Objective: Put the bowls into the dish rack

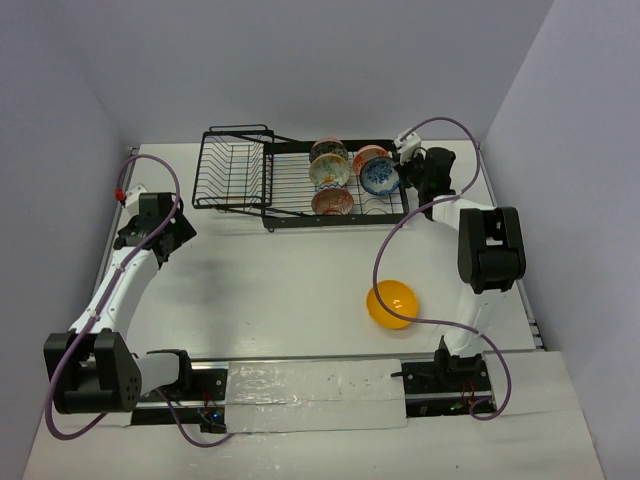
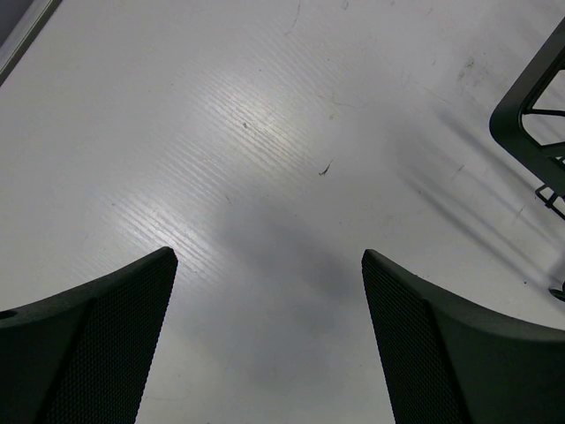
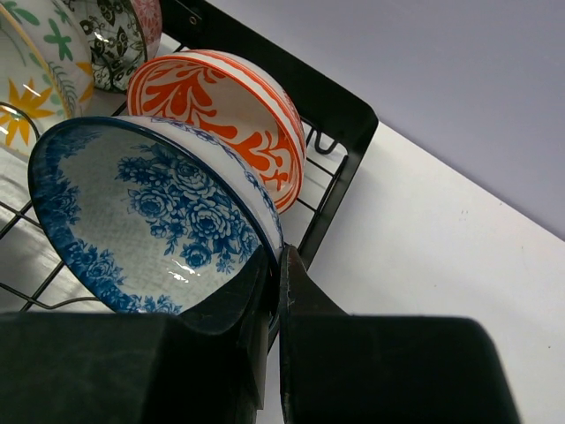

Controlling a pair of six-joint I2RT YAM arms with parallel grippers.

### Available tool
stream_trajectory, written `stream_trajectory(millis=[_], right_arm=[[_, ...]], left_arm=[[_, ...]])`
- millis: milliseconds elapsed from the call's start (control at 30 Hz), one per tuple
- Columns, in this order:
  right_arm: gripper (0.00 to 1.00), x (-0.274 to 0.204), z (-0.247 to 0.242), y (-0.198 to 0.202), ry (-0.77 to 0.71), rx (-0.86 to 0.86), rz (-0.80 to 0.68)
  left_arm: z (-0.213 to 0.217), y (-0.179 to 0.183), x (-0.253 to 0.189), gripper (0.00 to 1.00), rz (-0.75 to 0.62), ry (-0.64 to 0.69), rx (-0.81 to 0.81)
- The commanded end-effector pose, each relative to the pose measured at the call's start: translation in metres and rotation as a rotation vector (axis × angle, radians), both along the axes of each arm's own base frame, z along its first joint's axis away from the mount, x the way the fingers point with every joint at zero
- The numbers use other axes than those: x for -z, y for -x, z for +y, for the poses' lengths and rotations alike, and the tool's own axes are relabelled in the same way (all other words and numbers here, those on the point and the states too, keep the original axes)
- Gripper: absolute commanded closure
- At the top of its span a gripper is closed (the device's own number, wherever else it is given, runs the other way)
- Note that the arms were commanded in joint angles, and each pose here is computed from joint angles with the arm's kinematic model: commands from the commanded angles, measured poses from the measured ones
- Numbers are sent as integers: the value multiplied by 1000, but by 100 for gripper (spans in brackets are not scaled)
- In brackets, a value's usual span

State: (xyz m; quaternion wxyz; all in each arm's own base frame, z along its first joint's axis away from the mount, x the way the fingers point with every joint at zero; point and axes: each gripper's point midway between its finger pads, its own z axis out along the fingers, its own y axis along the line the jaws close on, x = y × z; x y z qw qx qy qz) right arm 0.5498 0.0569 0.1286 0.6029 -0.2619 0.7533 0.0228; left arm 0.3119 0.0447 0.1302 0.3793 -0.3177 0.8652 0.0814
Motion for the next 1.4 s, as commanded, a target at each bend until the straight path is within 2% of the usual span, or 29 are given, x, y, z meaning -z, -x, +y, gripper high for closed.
stream_trajectory(millis=[0,167,533,667,1067,1367], right_arm=[[100,-40,5,-13,14,-39,-148],[100,-31,2,-11,26,-24,-176],[100,-47,-1,-13,74,3,-313],[100,-39,9,-13,149,24,-332],[100,-3,26,-6,244,-7,-309],[100,9,11,-2,308,25,-290]], left_arm=[[3,-9,-24,9,-82,-14,-2],[2,-10,-25,9,-86,-10,4],[0,-11,-28,8,-97,-2,15],[0,-11,-28,7,-100,-1,18],[-2,-12,-31,6,-111,6,27],[-4,-12,-32,6,-116,11,34]])
